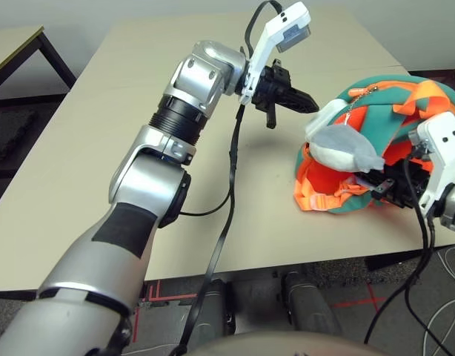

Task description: Put the pencil case into the backpack and zip it.

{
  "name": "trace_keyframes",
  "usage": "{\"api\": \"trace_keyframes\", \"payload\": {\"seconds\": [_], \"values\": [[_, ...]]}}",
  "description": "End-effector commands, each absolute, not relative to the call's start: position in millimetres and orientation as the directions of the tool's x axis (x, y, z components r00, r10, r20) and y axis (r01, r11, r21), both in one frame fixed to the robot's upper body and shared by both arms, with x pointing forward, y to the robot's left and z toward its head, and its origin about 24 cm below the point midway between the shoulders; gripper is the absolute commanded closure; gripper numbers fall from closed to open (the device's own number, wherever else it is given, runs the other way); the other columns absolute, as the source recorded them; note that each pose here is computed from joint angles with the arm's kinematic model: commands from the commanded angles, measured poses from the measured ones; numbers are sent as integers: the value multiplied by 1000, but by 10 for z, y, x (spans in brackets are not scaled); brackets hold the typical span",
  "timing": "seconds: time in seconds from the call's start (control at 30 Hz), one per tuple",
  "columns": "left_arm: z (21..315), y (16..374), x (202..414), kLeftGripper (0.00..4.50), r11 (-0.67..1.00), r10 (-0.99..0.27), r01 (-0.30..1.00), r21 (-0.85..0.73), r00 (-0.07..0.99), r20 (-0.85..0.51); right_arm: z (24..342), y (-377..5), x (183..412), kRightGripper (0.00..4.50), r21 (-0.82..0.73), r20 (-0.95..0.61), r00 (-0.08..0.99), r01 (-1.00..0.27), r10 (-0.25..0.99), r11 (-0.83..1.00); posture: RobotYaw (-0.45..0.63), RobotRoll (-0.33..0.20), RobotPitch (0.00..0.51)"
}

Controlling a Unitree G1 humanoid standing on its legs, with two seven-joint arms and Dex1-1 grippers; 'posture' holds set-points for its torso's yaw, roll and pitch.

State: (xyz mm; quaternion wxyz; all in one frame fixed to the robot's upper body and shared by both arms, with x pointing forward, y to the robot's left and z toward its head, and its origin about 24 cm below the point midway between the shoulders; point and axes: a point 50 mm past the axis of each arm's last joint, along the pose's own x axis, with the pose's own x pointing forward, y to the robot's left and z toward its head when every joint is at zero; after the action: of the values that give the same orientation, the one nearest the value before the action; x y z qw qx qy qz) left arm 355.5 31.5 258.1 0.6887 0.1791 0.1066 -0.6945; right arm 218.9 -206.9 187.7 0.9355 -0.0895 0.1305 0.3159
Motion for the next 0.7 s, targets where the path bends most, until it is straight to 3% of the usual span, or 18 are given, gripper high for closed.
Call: {"api": "trace_keyframes", "payload": {"seconds": [0.03,0.7], "values": [[2512,265,3533,4500,-39,-912,995,91,2,-409,1835,-2007,2175,4315,-68,-319,737,-644,595,762,-172,0,89],[2374,-8,3632,4500,53,-951,996,74,73,-299,1820,-1983,2150,4315,-59,-320,736,-644,596,763,-179,0,101]]}}
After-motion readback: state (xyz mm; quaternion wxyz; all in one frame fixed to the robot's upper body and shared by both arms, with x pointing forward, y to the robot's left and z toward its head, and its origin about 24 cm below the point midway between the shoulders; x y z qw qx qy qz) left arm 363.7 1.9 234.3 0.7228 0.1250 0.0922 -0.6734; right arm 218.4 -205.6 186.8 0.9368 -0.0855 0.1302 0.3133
